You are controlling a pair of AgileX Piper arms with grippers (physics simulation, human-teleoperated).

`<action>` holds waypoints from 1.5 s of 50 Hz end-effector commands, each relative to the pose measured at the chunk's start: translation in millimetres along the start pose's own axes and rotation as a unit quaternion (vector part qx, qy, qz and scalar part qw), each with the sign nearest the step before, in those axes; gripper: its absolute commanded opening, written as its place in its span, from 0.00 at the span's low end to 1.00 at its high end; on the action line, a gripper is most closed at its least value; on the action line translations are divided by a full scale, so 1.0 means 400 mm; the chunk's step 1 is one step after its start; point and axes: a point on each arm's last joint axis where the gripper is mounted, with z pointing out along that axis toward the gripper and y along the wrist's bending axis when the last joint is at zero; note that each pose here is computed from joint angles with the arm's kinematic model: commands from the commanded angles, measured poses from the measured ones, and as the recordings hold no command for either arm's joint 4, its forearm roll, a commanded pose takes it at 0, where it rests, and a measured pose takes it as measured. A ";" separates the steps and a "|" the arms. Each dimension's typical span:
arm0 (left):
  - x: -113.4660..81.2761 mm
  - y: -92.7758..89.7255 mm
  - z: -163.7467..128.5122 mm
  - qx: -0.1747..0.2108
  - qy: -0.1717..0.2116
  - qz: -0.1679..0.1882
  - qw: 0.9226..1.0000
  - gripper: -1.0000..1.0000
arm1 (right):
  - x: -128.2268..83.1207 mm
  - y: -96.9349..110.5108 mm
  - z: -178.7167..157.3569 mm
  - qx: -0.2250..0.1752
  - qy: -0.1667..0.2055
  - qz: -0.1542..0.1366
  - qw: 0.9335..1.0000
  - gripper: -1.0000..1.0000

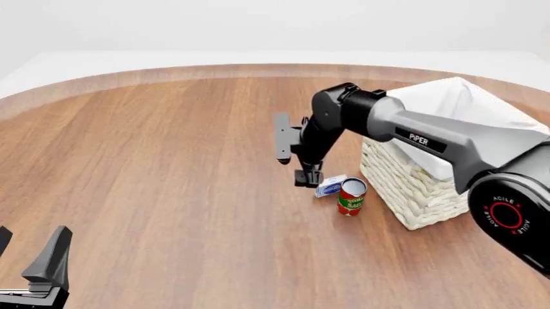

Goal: Pick up the alphabet soup and the cream cheese box, and put them in the basket.

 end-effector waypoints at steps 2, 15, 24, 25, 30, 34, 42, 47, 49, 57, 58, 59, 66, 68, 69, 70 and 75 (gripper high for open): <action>0.000 0.000 0.000 0.000 0.000 0.000 1.000 1.00 | 0.020 0.000 0.025 -0.006 0.006 -0.013 1.000 1.00; 0.000 0.000 0.000 0.000 0.000 0.000 1.000 1.00 | 0.065 0.001 0.053 -0.010 0.015 -0.031 0.999 1.00; 0.000 0.000 0.000 0.000 0.000 0.000 1.000 1.00 | 0.071 0.009 0.065 -0.013 0.017 -0.035 0.999 1.00; 0.000 0.000 0.000 0.000 0.000 0.000 1.000 1.00 | 0.072 0.010 0.067 -0.014 0.017 -0.036 0.999 1.00; 0.000 0.000 0.000 0.000 0.000 0.000 1.000 1.00 | 0.078 0.012 0.079 -0.016 0.019 -0.041 0.999 1.00; 0.000 0.000 0.000 0.000 0.000 0.000 1.000 1.00 | 0.077 0.013 0.083 -0.017 0.019 -0.041 0.999 1.00; 0.000 0.000 0.000 0.000 0.000 0.000 1.000 1.00 | 0.083 0.011 0.094 -0.019 0.021 -0.040 0.999 1.00; 0.000 0.000 0.000 0.000 0.000 0.000 1.000 1.00 | 0.099 0.013 0.103 -0.019 0.023 -0.047 0.998 1.00; 0.000 0.000 0.000 0.000 0.000 0.000 1.000 1.00 | 0.097 0.016 0.103 -0.020 0.023 -0.047 0.998 1.00; 0.000 0.000 0.000 0.000 0.000 0.000 1.000 1.00 | 0.101 0.015 0.108 -0.016 0.022 -0.051 0.998 1.00; 0.000 0.000 0.000 0.000 0.000 0.000 1.000 1.00 | 0.103 0.015 0.109 -0.017 0.022 -0.052 0.998 1.00; 0.000 0.000 0.000 0.000 0.000 0.000 1.000 1.00 | 0.106 0.018 0.112 -0.018 0.023 -0.053 0.998 1.00; 0.000 0.000 0.000 0.000 0.000 0.000 1.000 1.00 | 0.111 0.019 0.122 -0.019 0.024 -0.054 0.998 1.00; 0.000 0.000 0.000 0.000 0.000 0.000 1.000 1.00 | 0.115 0.020 0.124 -0.021 0.025 -0.055 0.998 1.00; 0.000 0.000 0.000 0.000 0.000 0.000 1.000 1.00 | 0.118 0.020 0.126 -0.021 0.026 -0.055 0.998 1.00; 0.000 0.000 0.000 0.000 0.000 0.000 1.000 1.00 | 0.122 0.021 0.129 -0.022 0.026 -0.056 0.998 1.00; 0.000 0.000 0.000 0.000 0.000 0.000 1.000 1.00 | 0.123 0.024 0.139 -0.024 0.027 -0.057 0.998 1.00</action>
